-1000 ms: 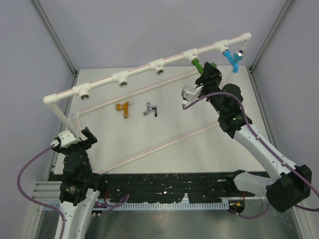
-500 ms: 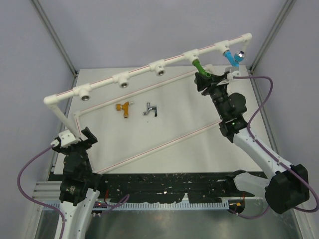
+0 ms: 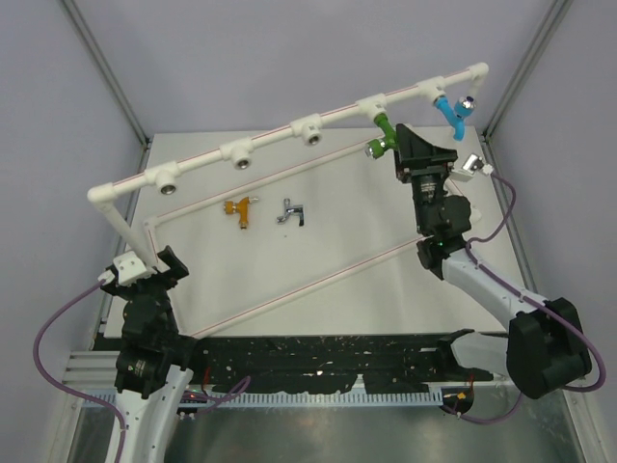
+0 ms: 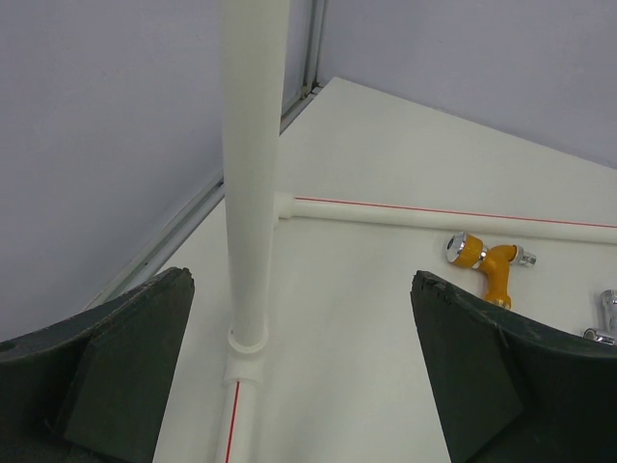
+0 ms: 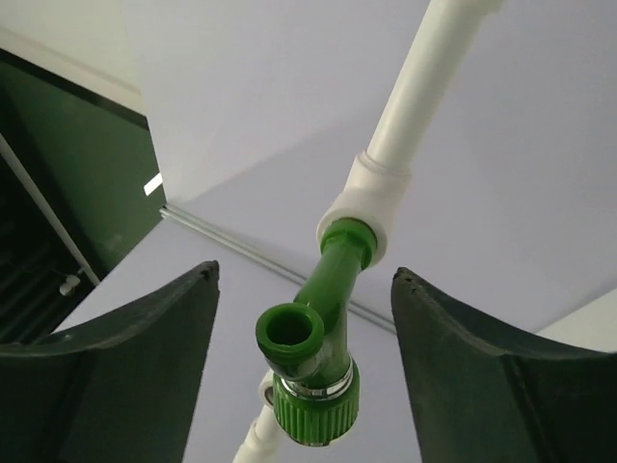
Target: Install the water faucets
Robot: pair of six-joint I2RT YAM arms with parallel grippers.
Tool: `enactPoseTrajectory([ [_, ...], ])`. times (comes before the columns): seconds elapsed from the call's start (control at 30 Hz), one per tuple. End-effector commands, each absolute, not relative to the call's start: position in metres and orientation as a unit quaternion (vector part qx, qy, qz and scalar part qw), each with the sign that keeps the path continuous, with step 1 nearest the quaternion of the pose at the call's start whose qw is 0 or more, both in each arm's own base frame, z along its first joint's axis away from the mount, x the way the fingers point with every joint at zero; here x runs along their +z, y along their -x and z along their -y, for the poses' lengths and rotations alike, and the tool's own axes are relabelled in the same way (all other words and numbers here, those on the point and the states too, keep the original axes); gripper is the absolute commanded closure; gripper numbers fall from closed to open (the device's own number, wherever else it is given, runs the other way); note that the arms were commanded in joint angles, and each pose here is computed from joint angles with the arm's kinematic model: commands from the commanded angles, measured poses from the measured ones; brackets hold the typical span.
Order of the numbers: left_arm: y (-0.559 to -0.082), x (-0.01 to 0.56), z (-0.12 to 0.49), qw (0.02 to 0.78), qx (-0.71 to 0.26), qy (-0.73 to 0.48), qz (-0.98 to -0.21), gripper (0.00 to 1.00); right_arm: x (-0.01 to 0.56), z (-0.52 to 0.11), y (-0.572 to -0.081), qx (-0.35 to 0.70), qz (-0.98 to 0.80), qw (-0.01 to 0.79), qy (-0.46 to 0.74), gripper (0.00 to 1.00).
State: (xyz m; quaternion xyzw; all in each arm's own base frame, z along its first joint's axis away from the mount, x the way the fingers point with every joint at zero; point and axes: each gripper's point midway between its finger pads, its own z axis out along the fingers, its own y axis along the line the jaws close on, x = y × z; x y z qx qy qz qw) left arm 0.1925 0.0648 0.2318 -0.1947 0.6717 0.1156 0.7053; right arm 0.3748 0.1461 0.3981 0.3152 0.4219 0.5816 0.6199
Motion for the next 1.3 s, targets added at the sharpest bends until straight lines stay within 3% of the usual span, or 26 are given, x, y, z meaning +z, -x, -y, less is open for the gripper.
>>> enactPoseTrajectory([
  [0.0, -0.170, 0.262, -0.068, 0.762, 0.080, 0.214, -0.605, 0.00, 0.433, -0.109, -0.351, 0.588, -0.333, 0.659, -0.329, 0.12],
  [0.03, -0.170, 0.262, -0.068, 0.762, 0.082, 0.214, -0.606, 0.00, 0.433, -0.107, -0.348, 0.579, -0.334, 0.670, -0.323, 0.04],
  [0.3, -0.170, 0.262, -0.067, 0.763, 0.079, 0.213, -0.606, 0.00, 0.430, -0.090, -0.329, 0.422, -0.418, 0.778, -0.206, 0.04],
  [0.53, -0.171, 0.262, -0.067, 0.763, 0.079, 0.213, -0.606, 0.00, 0.451, -0.104, -0.313, 0.169, -0.509, 0.840, 0.078, 0.05],
  [0.7, -0.171, 0.262, -0.067, 0.763, 0.079, 0.213, -0.606, 0.00, 0.471, -0.108, -0.305, 0.024, -0.514, 0.823, 0.242, 0.05],
  [0.87, -0.170, 0.263, -0.067, 0.763, 0.079, 0.213, -0.605, 0.00, 0.462, -0.113, -0.309, -0.114, -0.503, 0.753, 0.409, 0.00],
  [0.97, -0.170, 0.263, -0.068, 0.763, 0.079, 0.213, -0.604, 0.01, 0.460, -0.117, -0.309, -0.195, -0.462, 0.713, 0.490, 0.03],
  [1.27, -0.170, 0.263, -0.068, 0.763, 0.079, 0.213, -0.604, 0.00, 0.442, -0.126, -0.323, -0.334, -0.387, 0.630, 0.585, 0.06],
])
